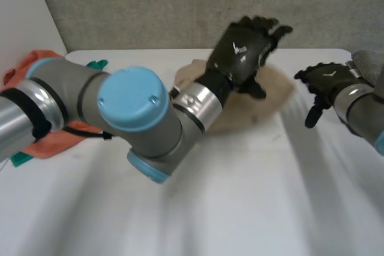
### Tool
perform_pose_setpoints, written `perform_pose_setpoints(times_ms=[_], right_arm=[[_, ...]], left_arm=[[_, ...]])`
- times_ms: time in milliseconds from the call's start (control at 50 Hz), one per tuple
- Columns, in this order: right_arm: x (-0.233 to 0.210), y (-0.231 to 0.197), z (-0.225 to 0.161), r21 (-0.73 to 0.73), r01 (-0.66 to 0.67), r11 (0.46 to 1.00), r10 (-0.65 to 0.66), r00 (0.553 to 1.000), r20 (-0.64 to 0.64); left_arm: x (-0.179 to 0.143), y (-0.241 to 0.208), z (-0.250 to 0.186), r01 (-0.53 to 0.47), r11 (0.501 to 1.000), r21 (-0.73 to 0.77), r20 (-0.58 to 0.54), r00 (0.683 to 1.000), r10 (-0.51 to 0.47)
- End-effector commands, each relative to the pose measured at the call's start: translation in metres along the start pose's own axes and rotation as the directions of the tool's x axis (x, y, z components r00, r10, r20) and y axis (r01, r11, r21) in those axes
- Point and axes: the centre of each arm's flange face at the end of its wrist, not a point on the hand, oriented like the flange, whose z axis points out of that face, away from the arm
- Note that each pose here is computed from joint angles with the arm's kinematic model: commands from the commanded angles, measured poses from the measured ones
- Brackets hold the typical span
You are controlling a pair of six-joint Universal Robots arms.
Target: Fold the laundry.
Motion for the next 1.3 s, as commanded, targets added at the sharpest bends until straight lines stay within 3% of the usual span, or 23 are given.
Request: perform_pose_setpoints(times_ms=[20,100,180,320,440,520,700,880,960,1060,1180,1300], right_arm=[[0.023,-0.005,0.001,0.001,-0.012,1.0,0.012,0.998,-0.065],[0.018,-0.013,-0.011,0.01,-0.006,1.0,0.007,1.0,-0.025],[-0.005,-0.024,-0.034,0.038,0.027,0.999,-0.03,0.995,0.099],[-0.043,-0.018,-0.072,0.075,0.185,0.98,-0.199,0.92,0.338],[-0.07,0.001,-0.075,0.113,0.307,0.945,-0.326,0.848,0.418],[-0.079,0.01,-0.051,0.155,0.348,0.924,-0.381,0.845,0.374],[-0.093,0.009,0.004,0.244,0.387,0.889,-0.438,0.873,0.212],[-0.108,0.009,0.025,0.217,0.392,0.894,-0.439,0.864,0.248],[-0.111,-0.002,0.016,0.195,0.35,0.916,-0.396,0.866,0.305],[-0.099,-0.045,-0.019,0.248,0.261,0.933,-0.336,0.879,0.339],[-0.078,-0.106,-0.077,0.386,0.135,0.913,-0.261,0.918,0.298],[-0.074,-0.13,-0.114,0.446,0.078,0.892,-0.228,0.929,0.293]], left_arm=[[-0.031,-0.026,-0.007,-0.103,0.995,-0.002,0.139,0.985,0.102],[-0.057,-0.049,-0.022,-0.139,0.99,-0.017,0.268,0.954,0.138],[-0.08,-0.046,-0.049,-0.148,0.981,-0.122,0.357,0.916,0.182],[-0.116,0.003,-0.1,-0.091,0.904,-0.418,0.4,0.875,0.273],[-0.143,0.055,-0.129,0.021,0.784,-0.621,0.383,0.881,0.28],[-0.15,0.08,-0.136,0.058,0.734,-0.677,0.358,0.897,0.259],[-0.157,0.097,-0.12,0.033,0.765,-0.644,0.349,0.902,0.255],[-0.148,0.098,-0.118,0.029,0.763,-0.646,0.344,0.903,0.257],[-0.147,0.1,-0.118,0.021,0.766,-0.643,0.344,0.901,0.264],[-0.149,0.103,-0.114,0.012,0.777,-0.629,0.356,0.894,0.274],[-0.152,0.108,-0.103,0.002,0.793,-0.61,0.363,0.89,0.277],[-0.146,0.118,-0.094,0.021,0.793,-0.609,0.371,0.891,0.261]])
